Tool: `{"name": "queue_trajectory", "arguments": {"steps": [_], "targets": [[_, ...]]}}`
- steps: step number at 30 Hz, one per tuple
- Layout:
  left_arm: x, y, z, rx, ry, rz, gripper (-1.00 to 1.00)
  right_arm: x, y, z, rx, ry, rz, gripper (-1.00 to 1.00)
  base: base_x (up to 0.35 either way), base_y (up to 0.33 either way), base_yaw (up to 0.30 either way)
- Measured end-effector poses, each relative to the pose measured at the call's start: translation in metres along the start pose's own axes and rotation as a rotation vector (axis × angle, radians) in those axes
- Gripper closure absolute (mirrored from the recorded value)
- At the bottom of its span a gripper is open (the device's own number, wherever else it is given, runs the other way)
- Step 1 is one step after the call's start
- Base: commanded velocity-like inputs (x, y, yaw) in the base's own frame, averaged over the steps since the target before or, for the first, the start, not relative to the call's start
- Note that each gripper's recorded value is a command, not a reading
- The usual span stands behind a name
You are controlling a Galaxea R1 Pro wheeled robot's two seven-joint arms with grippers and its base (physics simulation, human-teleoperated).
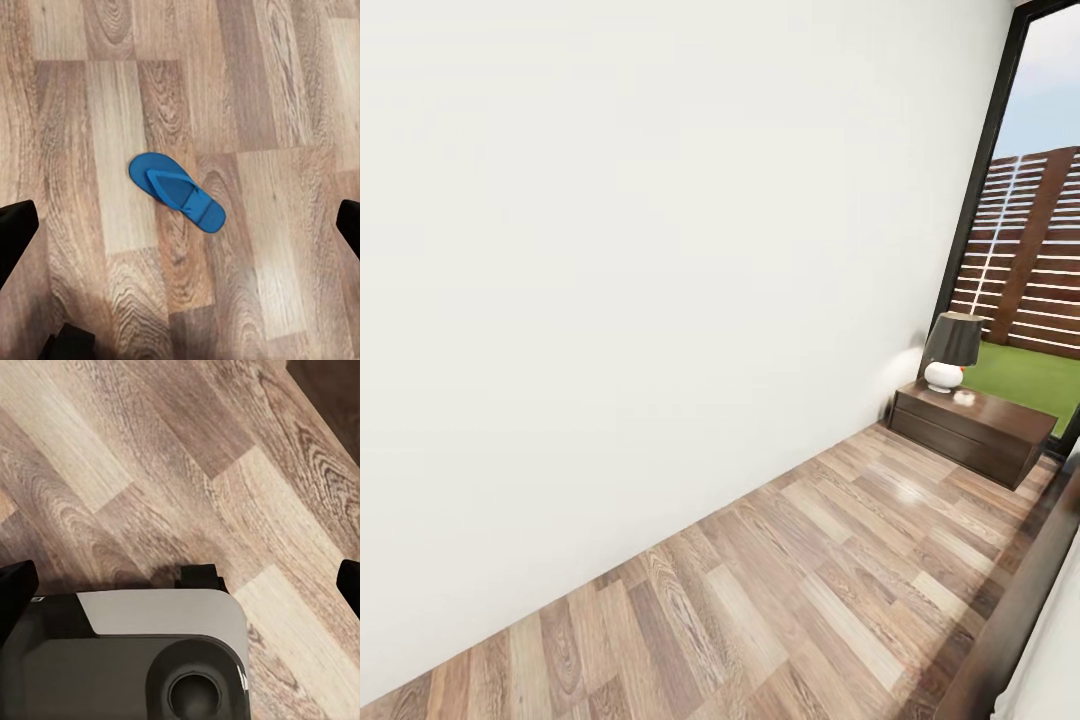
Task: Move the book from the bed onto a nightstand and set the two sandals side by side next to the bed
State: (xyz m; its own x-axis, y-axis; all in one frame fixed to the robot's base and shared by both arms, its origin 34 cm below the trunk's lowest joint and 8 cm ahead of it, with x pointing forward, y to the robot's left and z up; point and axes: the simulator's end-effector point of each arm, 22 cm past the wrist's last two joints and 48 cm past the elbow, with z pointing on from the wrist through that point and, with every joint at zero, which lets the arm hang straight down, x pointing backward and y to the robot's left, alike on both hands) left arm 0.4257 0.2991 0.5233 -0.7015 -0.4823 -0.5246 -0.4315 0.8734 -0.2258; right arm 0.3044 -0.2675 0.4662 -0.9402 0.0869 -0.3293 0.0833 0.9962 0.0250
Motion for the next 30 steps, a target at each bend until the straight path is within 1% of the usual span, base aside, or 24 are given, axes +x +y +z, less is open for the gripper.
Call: {"name": "queue_trajectory", "arguments": {"steps": [3,5,6,7,8,9,10,11,12,13,14,15,17,18,19,21,23,24,25,28,30], "targets": [[-0.005,0.001,0.000,0.000,-0.010,0.010,-1.00,0.000,0.000,0.000,0.000,0.000,0.000,-1.00,0.000,0.000,0.000],[-0.016,0.006,0.000,-0.003,-0.029,0.039,-1.00,0.000,0.000,0.000,0.000,0.000,0.000,-1.00,0.000,0.000,0.000],[-0.031,0.009,0.001,-0.005,-0.052,0.081,-1.00,0.000,0.000,0.000,0.000,0.000,0.000,-1.00,0.000,0.000,0.000],[-0.048,0.011,0.002,-0.006,-0.078,0.145,-1.00,0.000,0.000,0.000,0.000,0.000,0.000,-1.00,0.000,0.000,0.000],[-0.075,0.009,0.002,-0.007,-0.120,0.273,-1.00,0.000,0.000,0.000,0.000,-0.001,0.000,-1.00,0.000,0.000,0.000],[-0.091,0.005,0.003,-0.009,-0.146,0.374,-1.00,0.000,0.000,0.000,0.000,-0.001,-0.001,-1.00,0.000,0.000,0.000],[-0.098,0.002,0.003,-0.011,-0.155,0.429,-1.00,0.000,0.000,0.000,0.000,-0.001,-0.001,-1.00,0.000,0.000,0.000],[-0.108,-0.002,0.004,-0.019,-0.169,0.574,-1.00,0.000,0.000,0.000,0.000,0.000,0.000,-1.00,0.000,0.000,0.000],[-0.110,-0.004,0.004,-0.024,-0.170,0.628,-1.00,0.000,0.000,0.000,0.000,0.000,-0.001,-1.00,0.000,0.000,0.000],[-0.111,-0.006,0.004,-0.034,-0.166,0.729,-1.00,0.000,0.000,0.000,0.000,0.000,-0.001,-1.00,0.000,0.000,0.000],[-0.107,-0.010,0.005,-0.046,-0.150,0.869,-1.00,0.000,0.000,0.000,0.000,0.000,-0.001,-1.00,0.000,0.000,0.000],[-0.106,-0.012,0.006,-0.048,-0.143,0.916,-1.00,0.000,0.000,0.000,0.000,0.000,-0.001,-1.00,0.000,0.000,0.000],[-0.096,-0.019,0.007,-0.031,-0.110,1.060,-1.00,0.000,0.000,0.000,0.000,-0.001,-0.001,-1.00,0.000,0.000,0.000],[-0.088,-0.025,0.008,-0.003,-0.086,1.123,-1.00,0.000,0.000,0.000,0.000,-0.001,-0.001,-1.00,0.000,0.000,0.000],[-0.079,-0.031,0.009,0.040,-0.053,1.182,-1.00,0.000,0.000,0.000,0.000,-0.001,-0.001,-1.00,0.000,0.000,0.000],[-0.070,-0.038,0.009,0.092,-0.017,1.240,-1.00,0.000,0.000,0.000,0.000,-0.001,-0.001,-1.00,0.000,0.000,0.000],[-0.059,-0.056,0.005,0.207,0.056,1.334,-1.00,0.000,0.000,0.000,0.000,-0.001,-0.001,-1.00,0.000,0.000,0.000],[-0.054,-0.064,0.002,0.270,0.094,1.365,-1.00,0.000,0.000,0.000,0.000,-0.001,-0.001,-1.00,0.000,0.000,0.000],[-0.050,-0.072,-0.001,0.326,0.130,1.385,-1.00,0.000,0.000,0.000,0.000,0.000,0.000,-1.00,0.000,0.000,0.000],[-0.046,-0.084,-0.009,0.419,0.189,1.410,-1.00,0.000,0.000,0.000,0.000,-0.001,-0.001,-1.00,0.000,0.000,0.000],[-0.047,-0.086,-0.010,0.432,0.199,1.413,-1.00,0.000,0.000,0.000,0.000,0.000,-0.001,-1.00,0.000,0.000,0.000]]}}
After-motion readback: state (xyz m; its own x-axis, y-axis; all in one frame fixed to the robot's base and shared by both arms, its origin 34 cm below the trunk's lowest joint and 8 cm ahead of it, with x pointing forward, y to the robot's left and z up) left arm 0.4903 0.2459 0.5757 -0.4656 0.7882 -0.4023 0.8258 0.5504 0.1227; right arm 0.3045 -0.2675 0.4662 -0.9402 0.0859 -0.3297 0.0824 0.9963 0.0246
